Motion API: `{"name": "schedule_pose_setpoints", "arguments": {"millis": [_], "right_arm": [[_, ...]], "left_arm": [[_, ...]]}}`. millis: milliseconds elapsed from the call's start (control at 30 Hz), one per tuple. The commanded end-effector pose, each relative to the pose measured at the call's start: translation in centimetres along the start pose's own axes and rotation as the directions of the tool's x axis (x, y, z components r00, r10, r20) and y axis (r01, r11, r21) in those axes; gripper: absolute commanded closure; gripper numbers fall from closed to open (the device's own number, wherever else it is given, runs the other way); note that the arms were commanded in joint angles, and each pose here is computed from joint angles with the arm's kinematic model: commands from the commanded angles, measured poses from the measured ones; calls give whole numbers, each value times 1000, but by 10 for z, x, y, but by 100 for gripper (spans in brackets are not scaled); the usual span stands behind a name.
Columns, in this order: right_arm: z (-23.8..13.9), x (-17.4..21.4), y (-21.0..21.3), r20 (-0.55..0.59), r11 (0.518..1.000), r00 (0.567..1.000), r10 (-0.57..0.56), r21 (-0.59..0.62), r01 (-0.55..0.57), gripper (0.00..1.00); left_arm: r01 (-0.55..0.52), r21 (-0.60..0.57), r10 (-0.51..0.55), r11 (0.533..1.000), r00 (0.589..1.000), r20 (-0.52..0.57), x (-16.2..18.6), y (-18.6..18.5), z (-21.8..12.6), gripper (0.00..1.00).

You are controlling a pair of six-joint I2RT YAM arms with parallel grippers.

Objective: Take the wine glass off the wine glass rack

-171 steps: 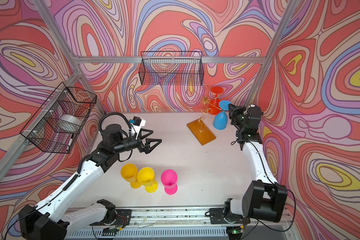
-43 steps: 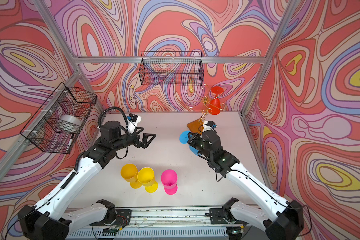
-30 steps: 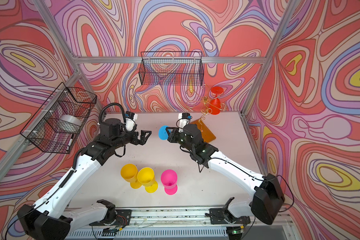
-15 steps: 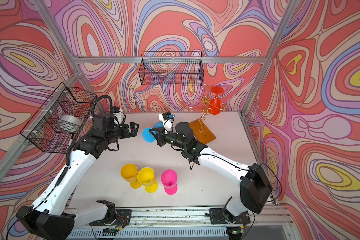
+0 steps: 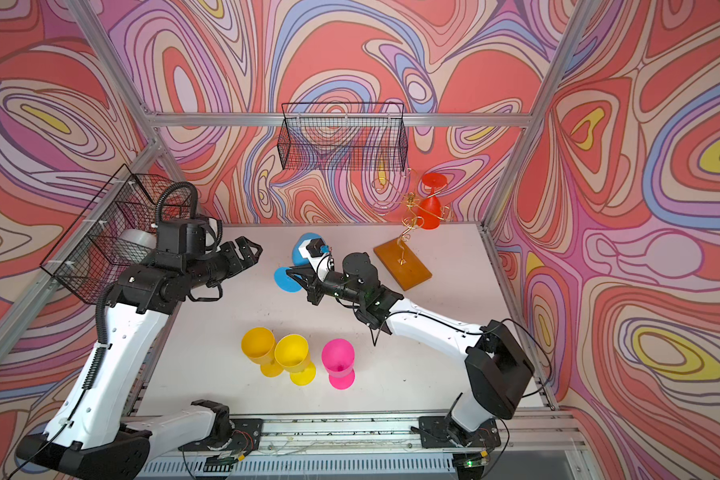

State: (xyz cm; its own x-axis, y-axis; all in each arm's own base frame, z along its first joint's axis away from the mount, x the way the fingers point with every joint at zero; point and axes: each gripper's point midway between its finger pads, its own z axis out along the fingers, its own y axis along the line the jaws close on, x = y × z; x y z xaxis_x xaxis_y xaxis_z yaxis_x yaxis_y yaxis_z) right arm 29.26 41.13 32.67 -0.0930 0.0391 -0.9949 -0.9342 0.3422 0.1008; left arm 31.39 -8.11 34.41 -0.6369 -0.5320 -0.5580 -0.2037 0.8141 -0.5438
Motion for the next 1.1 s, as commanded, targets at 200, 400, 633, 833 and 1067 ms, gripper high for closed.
{"name": "schedule_pose_setpoints", "arguments": {"millis": [200,400,633,833,1067], "right_arm": [[6,8,0,66,978,976,-209,-3,209,100],[16,15,-1,38,950,950,-311,21,311,100],[23,13,-4,40,924,923,-382,47,380,100],[27,11,-8,51,891,891,-451,85,446,100],[29,9,-3,65,856,855,-515,98,508,100]], "left_arm": [[354,-12,-345,935,904,-253,35,-16,1,18],[459,-39,-454,887,856,-248,36,-15,-2,25],[593,-62,-591,803,777,-217,37,-11,-1,38],[642,-126,-653,756,726,-216,44,-4,5,43],[661,-160,-678,733,692,-248,48,-6,18,46]]}}
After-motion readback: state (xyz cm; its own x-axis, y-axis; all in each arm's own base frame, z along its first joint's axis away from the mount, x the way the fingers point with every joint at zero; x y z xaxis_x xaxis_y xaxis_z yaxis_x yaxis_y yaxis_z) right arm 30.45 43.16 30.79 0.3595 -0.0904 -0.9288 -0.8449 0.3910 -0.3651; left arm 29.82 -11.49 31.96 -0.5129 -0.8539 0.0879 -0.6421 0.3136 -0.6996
